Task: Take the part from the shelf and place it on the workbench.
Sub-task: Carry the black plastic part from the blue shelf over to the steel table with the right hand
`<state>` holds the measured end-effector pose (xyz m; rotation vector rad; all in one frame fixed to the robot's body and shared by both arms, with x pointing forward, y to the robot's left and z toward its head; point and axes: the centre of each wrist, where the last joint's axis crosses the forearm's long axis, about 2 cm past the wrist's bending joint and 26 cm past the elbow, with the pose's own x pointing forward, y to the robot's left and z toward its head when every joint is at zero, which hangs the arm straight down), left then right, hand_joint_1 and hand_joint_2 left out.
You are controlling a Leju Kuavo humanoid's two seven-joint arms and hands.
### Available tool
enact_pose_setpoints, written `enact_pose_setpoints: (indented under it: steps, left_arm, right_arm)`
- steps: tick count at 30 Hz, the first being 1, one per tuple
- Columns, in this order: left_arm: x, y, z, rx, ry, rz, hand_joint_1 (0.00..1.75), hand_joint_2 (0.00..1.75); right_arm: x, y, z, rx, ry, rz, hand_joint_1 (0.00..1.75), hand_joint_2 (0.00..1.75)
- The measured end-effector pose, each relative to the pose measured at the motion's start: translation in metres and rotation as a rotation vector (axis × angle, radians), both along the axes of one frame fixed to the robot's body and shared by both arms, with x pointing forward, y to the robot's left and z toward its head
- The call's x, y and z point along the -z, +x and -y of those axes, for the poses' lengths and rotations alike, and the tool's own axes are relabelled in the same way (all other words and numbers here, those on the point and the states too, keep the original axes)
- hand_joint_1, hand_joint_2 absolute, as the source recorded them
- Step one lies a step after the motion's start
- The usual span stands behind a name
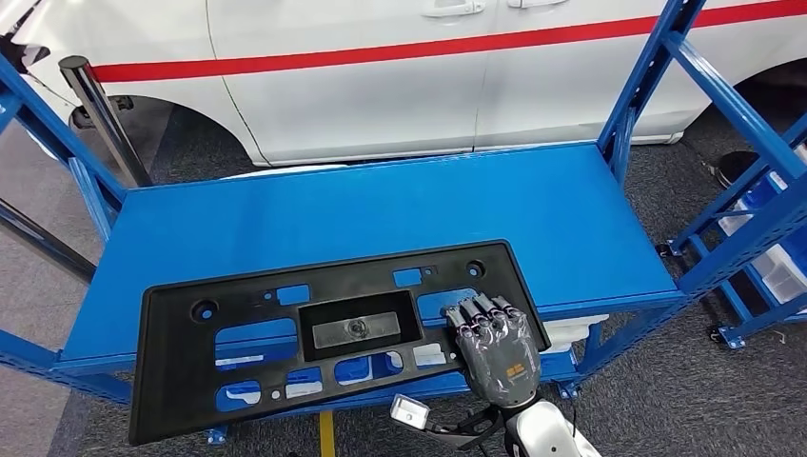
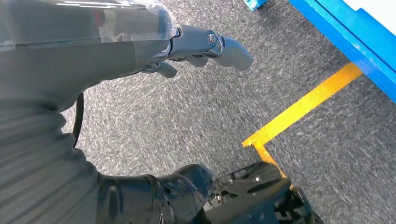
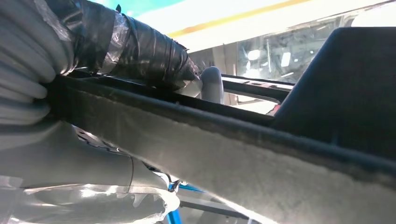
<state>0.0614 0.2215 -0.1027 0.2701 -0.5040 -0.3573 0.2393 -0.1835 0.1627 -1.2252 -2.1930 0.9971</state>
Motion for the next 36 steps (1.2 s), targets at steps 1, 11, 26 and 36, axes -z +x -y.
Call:
enact_pose_setpoints:
  steps: [1, 11, 26, 36]
  left_arm:
    - [0.0000, 0.0001, 0.0000, 0.000, 0.000, 0.000, 0.00, 1.75]
    - [-0.0001, 0.0008, -0.0001, -0.002, 0.000, 0.001, 0.00, 1.75]
    - [-0.0002, 0.0003, 0.0009, -0.001, -0.002, 0.006, 0.00, 1.75]
    - [-0.0001, -0.0001, 0.0007, -0.001, 0.000, 0.008, 0.00, 1.75]
  right_arm:
    - [-0.0002, 0.0001, -0.0003, 0.000, 0.001, 0.001, 1.66, 1.75]
    - [-0.0005, -0.0006, -0.0022, -0.004, 0.005, 0.001, 1.66, 1.75]
    - [-0.0008, -0.0005, -0.0029, -0.012, 0.003, 0.002, 1.66, 1.75]
    - [-0.0012, -0.0004, -0.0041, -0.020, 0.006, -0.002, 1.66, 1.75]
